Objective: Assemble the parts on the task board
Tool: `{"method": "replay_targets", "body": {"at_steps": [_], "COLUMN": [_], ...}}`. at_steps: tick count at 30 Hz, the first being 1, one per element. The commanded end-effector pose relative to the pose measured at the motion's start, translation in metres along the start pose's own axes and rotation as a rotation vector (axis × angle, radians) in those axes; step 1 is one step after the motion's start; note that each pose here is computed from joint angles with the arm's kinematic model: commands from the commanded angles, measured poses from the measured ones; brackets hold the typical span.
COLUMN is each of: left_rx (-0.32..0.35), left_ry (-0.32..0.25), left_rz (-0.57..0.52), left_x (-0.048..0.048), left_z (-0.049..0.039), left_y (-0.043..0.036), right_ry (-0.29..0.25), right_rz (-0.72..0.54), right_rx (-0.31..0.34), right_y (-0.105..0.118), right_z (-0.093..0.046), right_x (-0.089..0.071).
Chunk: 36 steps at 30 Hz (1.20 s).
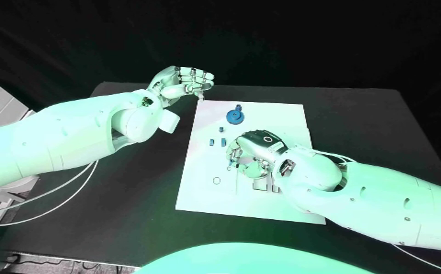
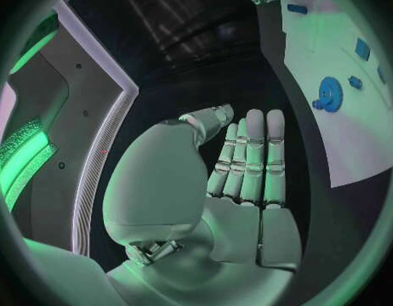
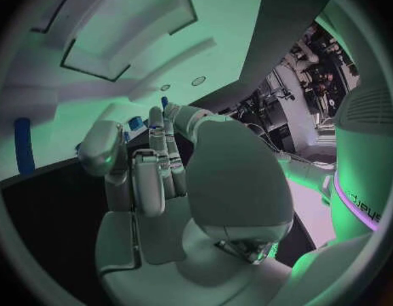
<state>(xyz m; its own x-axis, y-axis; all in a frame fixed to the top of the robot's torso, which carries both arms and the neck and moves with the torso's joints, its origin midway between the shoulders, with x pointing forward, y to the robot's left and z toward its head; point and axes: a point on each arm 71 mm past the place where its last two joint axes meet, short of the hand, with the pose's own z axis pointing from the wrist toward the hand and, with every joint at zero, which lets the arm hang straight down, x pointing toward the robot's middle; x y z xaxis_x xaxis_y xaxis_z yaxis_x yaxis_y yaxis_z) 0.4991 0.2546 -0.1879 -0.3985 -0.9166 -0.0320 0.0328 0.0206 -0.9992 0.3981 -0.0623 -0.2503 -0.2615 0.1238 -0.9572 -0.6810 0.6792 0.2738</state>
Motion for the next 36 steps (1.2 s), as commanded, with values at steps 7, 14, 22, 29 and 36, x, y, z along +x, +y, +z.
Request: {"method": "replay_targets", "body": {"at_steps": [7, 14, 22, 29, 36], "left_rx": [0.014, 0.013, 0.011, 0.009, 0.008], "left_ry": [0.008, 0.008, 0.008, 0.009, 0.01], "left_rz": [-0.009, -0.008, -0.008, -0.008, -0.008], "left_x": [0.0017, 0.001, 0.0007, 0.0006, 0.0005], "left_z": [0.0002, -0.0002, -0.0004, -0.0005, -0.0005], "left_y": [-0.0017, -0.0016, -0.0015, -0.0013, -0.0012], "right_ry": [0.016, 0.021, 0.025, 0.034, 0.049], "right_rz": [-0.012, -0.008, -0.005, -0.007, -0.012], "right_rx": [-0.005, -0.01, -0.013, -0.012, -0.009], "right_y": [0.0, 0.001, 0.003, 0.003, 0.003], "right_z": [0.001, 0.001, 0.002, 0.002, 0.003], "right_x": [0.006, 0.01, 0.011, 0.013, 0.015]}}
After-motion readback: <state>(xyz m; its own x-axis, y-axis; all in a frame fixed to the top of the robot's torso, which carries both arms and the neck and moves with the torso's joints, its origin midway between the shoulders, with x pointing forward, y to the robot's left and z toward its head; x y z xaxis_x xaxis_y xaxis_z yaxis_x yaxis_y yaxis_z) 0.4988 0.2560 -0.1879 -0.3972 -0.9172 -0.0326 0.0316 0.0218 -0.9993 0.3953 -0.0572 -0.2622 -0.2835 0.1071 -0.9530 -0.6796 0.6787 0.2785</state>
